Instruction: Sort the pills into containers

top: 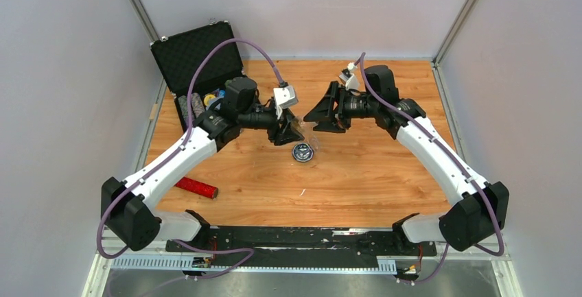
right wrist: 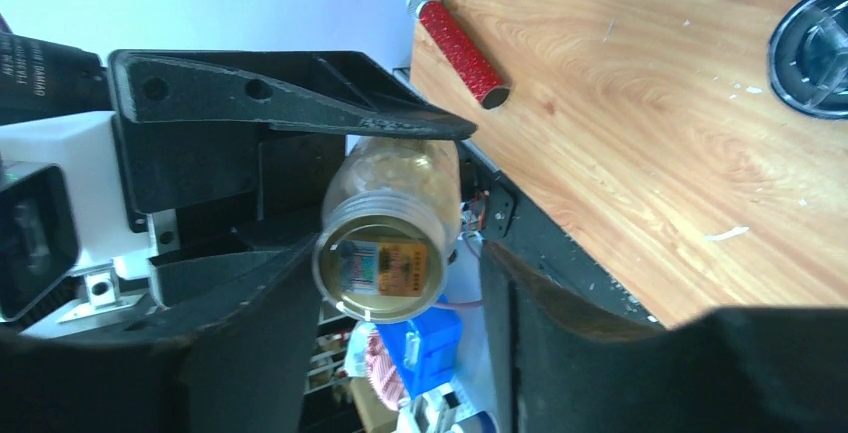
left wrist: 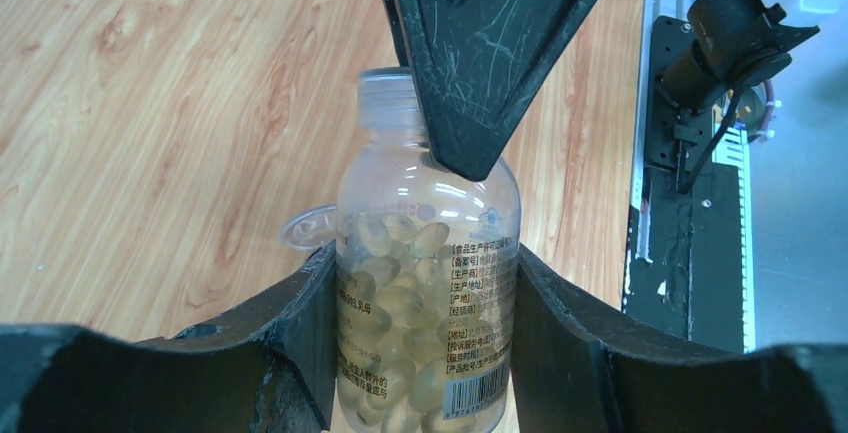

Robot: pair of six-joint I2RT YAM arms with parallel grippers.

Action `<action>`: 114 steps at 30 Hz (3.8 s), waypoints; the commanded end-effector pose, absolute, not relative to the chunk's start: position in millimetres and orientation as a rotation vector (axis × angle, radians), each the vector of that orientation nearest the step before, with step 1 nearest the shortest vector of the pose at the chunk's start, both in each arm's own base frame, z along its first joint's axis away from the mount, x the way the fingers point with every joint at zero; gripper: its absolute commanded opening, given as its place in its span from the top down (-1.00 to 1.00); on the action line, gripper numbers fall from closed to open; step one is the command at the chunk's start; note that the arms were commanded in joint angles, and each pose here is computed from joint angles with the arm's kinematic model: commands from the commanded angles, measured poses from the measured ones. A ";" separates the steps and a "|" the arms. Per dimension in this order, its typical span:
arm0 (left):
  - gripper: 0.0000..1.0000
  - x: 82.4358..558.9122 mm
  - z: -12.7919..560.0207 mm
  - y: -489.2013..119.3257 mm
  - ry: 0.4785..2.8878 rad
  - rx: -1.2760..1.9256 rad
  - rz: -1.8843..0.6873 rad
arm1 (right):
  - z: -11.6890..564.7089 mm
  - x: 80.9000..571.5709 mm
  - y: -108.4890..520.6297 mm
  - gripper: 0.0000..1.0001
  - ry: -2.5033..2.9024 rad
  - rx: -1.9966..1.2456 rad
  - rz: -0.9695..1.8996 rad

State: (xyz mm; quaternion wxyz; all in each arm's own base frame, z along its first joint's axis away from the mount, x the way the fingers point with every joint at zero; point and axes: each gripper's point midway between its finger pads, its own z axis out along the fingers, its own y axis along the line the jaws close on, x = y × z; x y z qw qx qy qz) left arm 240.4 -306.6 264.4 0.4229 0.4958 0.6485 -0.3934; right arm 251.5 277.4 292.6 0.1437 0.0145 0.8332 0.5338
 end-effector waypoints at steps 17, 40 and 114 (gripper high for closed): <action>1.00 197.7 308.8 -319.0 1.469 1.243 -1.285 | 306.3 225.7 275.6 0.70 1.814 -0.842 1.468; 1.00 246.6 263.7 -307.9 1.553 1.247 -0.933 | 309.7 254.0 283.3 -0.10 2.354 0.041 1.638; 1.00 191.4 282.0 -309.1 1.399 1.376 -1.349 | 344.0 221.6 261.2 1.00 1.640 -0.933 1.401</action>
